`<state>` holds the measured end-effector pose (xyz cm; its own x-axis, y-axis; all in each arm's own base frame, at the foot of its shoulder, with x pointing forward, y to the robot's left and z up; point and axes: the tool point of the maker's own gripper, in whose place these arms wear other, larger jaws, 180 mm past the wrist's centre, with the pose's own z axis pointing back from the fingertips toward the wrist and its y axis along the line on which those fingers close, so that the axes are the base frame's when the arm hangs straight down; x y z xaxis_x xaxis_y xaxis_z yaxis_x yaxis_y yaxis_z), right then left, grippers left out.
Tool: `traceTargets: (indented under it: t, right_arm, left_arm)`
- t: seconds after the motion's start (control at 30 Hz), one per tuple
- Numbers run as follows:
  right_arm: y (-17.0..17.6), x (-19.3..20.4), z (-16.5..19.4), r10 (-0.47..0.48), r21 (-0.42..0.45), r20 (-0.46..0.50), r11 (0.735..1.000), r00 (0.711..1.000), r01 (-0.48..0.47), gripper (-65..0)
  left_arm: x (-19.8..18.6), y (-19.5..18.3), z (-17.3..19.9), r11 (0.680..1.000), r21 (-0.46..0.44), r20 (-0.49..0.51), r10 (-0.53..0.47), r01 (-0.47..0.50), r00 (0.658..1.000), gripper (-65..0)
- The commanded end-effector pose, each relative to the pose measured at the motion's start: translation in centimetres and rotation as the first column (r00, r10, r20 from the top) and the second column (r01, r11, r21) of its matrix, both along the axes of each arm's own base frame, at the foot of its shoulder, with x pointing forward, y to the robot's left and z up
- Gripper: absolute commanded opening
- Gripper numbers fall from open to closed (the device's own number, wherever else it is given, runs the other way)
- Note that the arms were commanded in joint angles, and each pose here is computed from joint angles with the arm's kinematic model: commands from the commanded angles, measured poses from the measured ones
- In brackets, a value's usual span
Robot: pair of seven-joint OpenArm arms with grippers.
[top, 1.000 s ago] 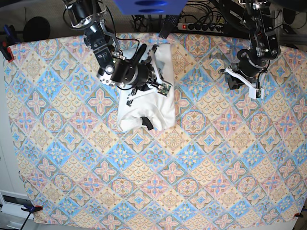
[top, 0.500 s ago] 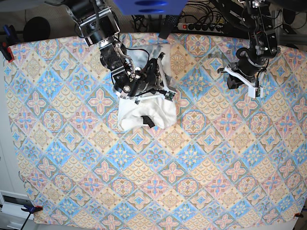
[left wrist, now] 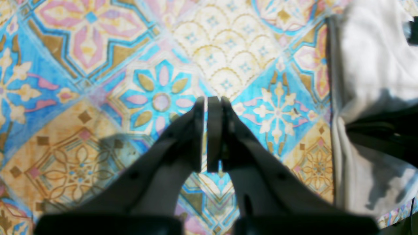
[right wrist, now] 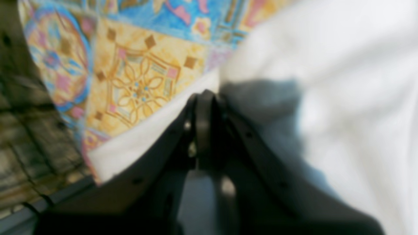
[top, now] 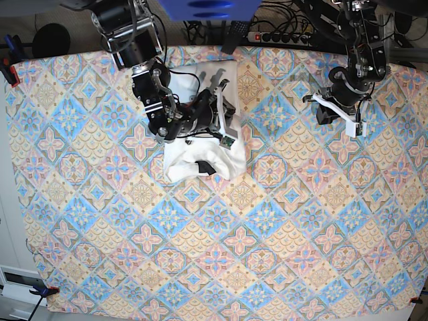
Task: Fold the T-shirt properly
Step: 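Press and square the folded shirt's edges with the right gripper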
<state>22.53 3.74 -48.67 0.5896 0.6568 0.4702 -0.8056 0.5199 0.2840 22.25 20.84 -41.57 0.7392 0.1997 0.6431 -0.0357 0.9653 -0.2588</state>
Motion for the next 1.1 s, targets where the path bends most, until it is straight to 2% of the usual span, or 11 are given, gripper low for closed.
traceTargets:
  t: [0.0, 0.13, 0.3, 0.6, 0.83, 1.07]
  right_arm:
    - [-3.6, -0.4, -1.6, -0.014, -0.157, -0.019, 0.988, 1.000, 0.011, -65.0]
    - [-6.3, -0.5, -1.7, -0.070, -0.181, -0.012, 0.981, 0.998, 0.066, -65.0]
    - [-8.9, 0.4, -1.1, -0.073, -0.223, 0.035, 0.972, 0.997, 0.079, -65.0]
    - [-12.2, 0.8, -1.3, -0.078, -0.277, 0.048, 0.957, 0.996, 0.088, -65.0]
    - [-16.2, 2.8, -0.5, -0.227, -0.281, 0.082, 0.929, 0.970, 0.241, -65.0]
    - [-19.2, 5.6, 1.1, -0.247, -0.310, 0.148, 0.908, 0.958, 0.282, -65.0]
  left_arm:
    - [0.8, 0.2, 1.1, 1.000, 0.005, 0.043, -0.005, 0.004, 0.999, -64.4]
    - [0.8, 0.1, 1.1, 1.000, 0.004, 0.042, -0.006, 0.006, 0.999, -64.4]
    - [0.8, 0.1, 1.1, 1.000, 0.004, 0.042, -0.006, 0.006, 0.999, -64.4]
    - [0.7, 0.1, 1.0, 1.000, 0.003, 0.041, -0.005, 0.005, 0.999, -64.4]
    - [0.6, 0.1, 0.9, 1.000, 0.003, 0.038, -0.005, 0.005, 0.999, -64.4]
    - [0.6, 0.1, 0.9, 1.000, 0.003, 0.038, -0.005, 0.005, 0.999, -64.4]
